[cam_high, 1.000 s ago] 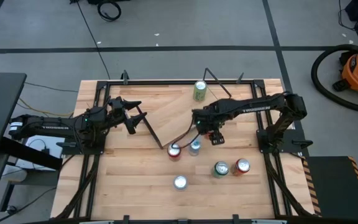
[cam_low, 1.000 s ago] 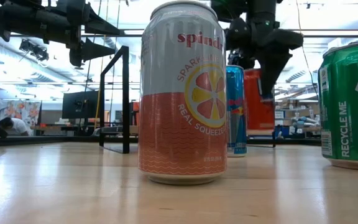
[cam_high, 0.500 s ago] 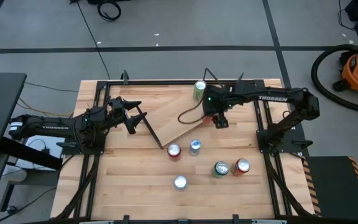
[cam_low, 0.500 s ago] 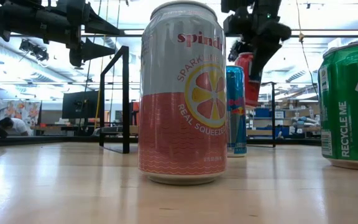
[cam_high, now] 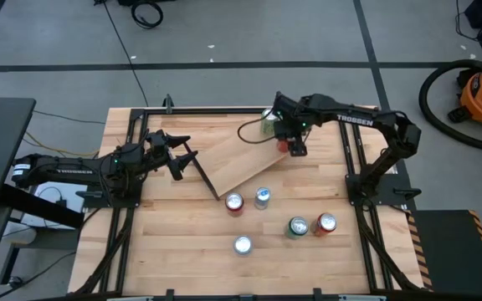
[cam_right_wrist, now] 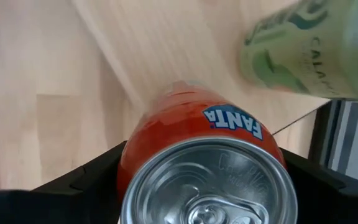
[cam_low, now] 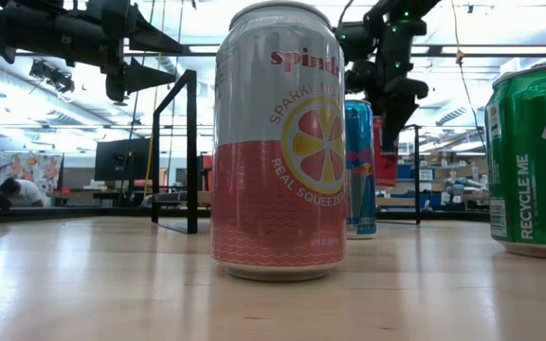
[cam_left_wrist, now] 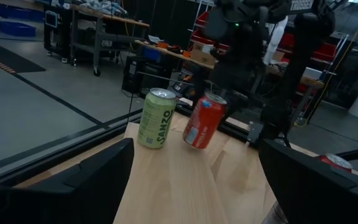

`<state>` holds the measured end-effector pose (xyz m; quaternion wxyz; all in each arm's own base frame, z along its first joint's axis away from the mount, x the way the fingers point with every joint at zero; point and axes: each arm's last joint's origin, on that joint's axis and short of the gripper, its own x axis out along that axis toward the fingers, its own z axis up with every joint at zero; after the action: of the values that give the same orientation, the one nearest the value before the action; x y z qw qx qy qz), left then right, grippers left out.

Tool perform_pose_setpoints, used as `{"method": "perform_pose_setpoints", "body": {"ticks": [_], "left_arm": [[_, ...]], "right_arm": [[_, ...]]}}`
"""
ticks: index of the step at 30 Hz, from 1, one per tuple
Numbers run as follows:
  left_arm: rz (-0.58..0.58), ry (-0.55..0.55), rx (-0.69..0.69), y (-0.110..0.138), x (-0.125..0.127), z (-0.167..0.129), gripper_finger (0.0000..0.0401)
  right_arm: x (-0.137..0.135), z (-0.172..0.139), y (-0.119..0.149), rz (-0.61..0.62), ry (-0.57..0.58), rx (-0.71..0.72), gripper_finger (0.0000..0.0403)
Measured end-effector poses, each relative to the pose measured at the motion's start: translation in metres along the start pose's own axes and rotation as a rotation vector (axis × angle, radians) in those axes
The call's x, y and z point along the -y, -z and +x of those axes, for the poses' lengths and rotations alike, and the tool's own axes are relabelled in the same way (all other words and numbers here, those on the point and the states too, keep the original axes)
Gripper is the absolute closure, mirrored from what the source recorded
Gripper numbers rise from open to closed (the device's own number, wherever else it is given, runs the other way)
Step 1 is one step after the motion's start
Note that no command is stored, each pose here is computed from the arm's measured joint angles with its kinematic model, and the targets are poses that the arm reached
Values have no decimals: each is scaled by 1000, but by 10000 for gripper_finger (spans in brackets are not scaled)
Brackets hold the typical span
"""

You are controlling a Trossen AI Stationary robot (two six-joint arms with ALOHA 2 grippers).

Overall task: Place canned beverage on shelf
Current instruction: Put the top orange soda can on the shelf aligned with the light green soda can

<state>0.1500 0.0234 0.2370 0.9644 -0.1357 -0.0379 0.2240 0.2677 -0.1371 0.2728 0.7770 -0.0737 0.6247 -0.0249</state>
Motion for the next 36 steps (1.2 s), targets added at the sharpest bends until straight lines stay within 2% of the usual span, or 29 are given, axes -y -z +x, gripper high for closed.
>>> {"method": "perform_pose_setpoints", "body": {"ticks": [5,12,17,27,36], "left_arm": [[1,-3,1,0,0,0,44],[1,-4,2,0,-1,0,44],[1,-2,9,-1,0,0,44],[2,-2,9,-1,0,0,44],[6,-2,9,-1,0,0,44]], "right_arm": [[10,0,6,33,-13,9,74],[13,1,3,10,1,43,74],[16,13,-2,25,-38,-15,74],[25,13,-13,30,-34,-28,74],[30,13,-9,75,-24,-34,33]]}}
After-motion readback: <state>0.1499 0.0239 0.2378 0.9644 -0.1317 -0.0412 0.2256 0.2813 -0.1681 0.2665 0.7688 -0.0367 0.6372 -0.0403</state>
